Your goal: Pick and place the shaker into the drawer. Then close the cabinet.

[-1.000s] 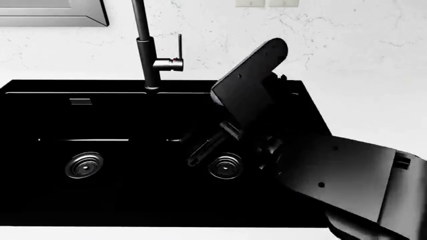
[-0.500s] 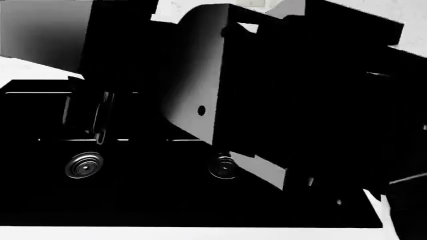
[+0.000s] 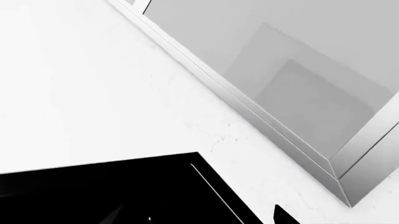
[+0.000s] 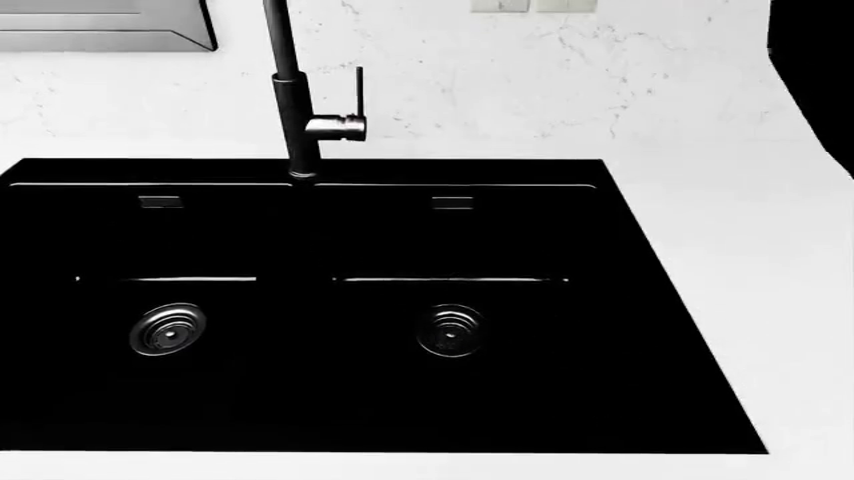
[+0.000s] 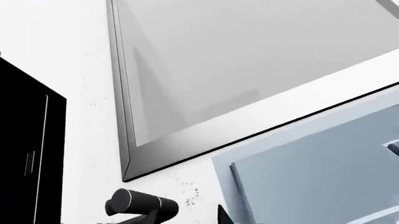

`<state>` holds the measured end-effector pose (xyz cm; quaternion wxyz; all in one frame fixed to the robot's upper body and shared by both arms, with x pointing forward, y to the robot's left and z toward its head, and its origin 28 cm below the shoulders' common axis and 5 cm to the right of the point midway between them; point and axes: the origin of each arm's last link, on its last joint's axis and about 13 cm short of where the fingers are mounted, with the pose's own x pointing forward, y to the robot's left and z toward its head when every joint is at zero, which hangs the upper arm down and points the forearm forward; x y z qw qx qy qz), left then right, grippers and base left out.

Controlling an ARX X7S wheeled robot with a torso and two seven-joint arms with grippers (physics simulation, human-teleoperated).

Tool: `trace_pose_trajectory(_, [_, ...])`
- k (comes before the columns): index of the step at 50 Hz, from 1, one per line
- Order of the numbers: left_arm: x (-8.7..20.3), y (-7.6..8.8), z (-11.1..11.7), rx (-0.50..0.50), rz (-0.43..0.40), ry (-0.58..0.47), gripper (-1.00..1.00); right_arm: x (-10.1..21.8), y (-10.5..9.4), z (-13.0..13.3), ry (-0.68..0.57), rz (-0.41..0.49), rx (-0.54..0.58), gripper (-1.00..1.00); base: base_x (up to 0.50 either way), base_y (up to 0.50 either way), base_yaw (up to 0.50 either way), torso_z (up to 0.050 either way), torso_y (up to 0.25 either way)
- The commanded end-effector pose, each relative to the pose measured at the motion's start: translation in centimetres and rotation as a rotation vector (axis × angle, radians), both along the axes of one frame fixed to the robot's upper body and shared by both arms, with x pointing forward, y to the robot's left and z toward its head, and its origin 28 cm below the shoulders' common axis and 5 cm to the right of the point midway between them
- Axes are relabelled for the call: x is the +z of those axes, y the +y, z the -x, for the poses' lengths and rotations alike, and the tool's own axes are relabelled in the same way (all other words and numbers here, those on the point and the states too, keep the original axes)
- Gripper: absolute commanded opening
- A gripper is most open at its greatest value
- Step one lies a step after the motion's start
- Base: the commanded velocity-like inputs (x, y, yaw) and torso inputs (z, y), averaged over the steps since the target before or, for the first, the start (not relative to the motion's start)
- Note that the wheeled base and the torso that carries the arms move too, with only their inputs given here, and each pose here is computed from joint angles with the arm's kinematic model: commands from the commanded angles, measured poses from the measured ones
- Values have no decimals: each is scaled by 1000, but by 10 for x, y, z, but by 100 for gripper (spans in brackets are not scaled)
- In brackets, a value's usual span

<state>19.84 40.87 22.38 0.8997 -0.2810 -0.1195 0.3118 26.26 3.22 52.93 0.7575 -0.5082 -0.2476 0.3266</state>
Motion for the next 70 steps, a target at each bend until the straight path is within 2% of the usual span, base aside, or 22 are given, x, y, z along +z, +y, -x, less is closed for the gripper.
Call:
trace_pose_trajectory(1, [6, -3, 4, -3, -28, 10, 100, 46, -132, -52, -118, -486, -694, 100, 0, 0, 0, 0, 0])
trace_pose_trajectory(4, [6, -5, 4, -5, -36, 14, 100, 39, -141, -54, -116, -507, -816, 100, 0, 0, 0, 0, 0])
trace_pose_trajectory(6, [6, -5, 5, -5, -39, 18, 100, 34, -145, -57, -45, -486, -818, 100, 0, 0, 0, 0, 0])
trace_pose_trajectory(11, [4, -5, 8, -3, -49, 33, 100, 24, -160, -66, -50, -464, -870, 100, 0, 0, 0, 0, 0])
trace_pose_trajectory(15, [2, -5, 11, 2, -56, 44, 100, 10, -173, -72, 35, -453, -951, 100, 0, 0, 0, 2, 0])
trace_pose_trajectory(35, [-13, 0, 11, 49, -80, 113, 100, 10, -173, -72, 35, -453, -951, 100, 0, 0, 0, 0, 0])
trace_pose_trajectory(51, [-5, -10, 15, 8, -97, 111, 100, 10, -173, -72, 35, -453, -951, 100, 0, 0, 0, 0, 0])
trace_pose_trajectory(52, [-4, -10, 15, 6, -95, 109, 100, -59, -238, -93, 371, -582, -1114, 100, 0, 0, 0, 0, 0])
trace_pose_trajectory(53, [-3, -10, 15, 3, -94, 106, 100, -88, -251, -94, 533, -609, -1250, 100, 0, 0, 0, 0, 0])
trace_pose_trajectory(57, [-1, -13, 14, -16, -86, 93, 100, -49, -233, -91, 367, -618, -1024, 100, 0, 0, 0, 0, 0])
trace_pose_trajectory(61, [-3, -18, 11, -46, -75, 86, 100, 0, -206, -74, 236, -579, -800, 100, 0, 0, 0, 0, 0])
trace_pose_trajectory(63, [-5, -21, 9, -61, -69, 85, 100, 33, -187, -53, 152, -542, -693, 100, 0, 0, 0, 0, 0])
trace_pose_trajectory(66, [-7, -24, 7, -79, -58, 83, 100, 66, -162, -18, 43, -483, -576, 100, 0, 0, 0, 0, 0])
trace_pose_trajectory(68, [-9, -26, 7, -94, -54, 84, 100, 72, -150, 10, -12, -449, -542, 100, 0, 0, 0, 0, 0])
trace_pose_trajectory(70, [-10, -28, 6, -106, -50, 83, 100, 78, -136, 44, -118, -417, -487, 100, 0, 0, 0, 0, 0])
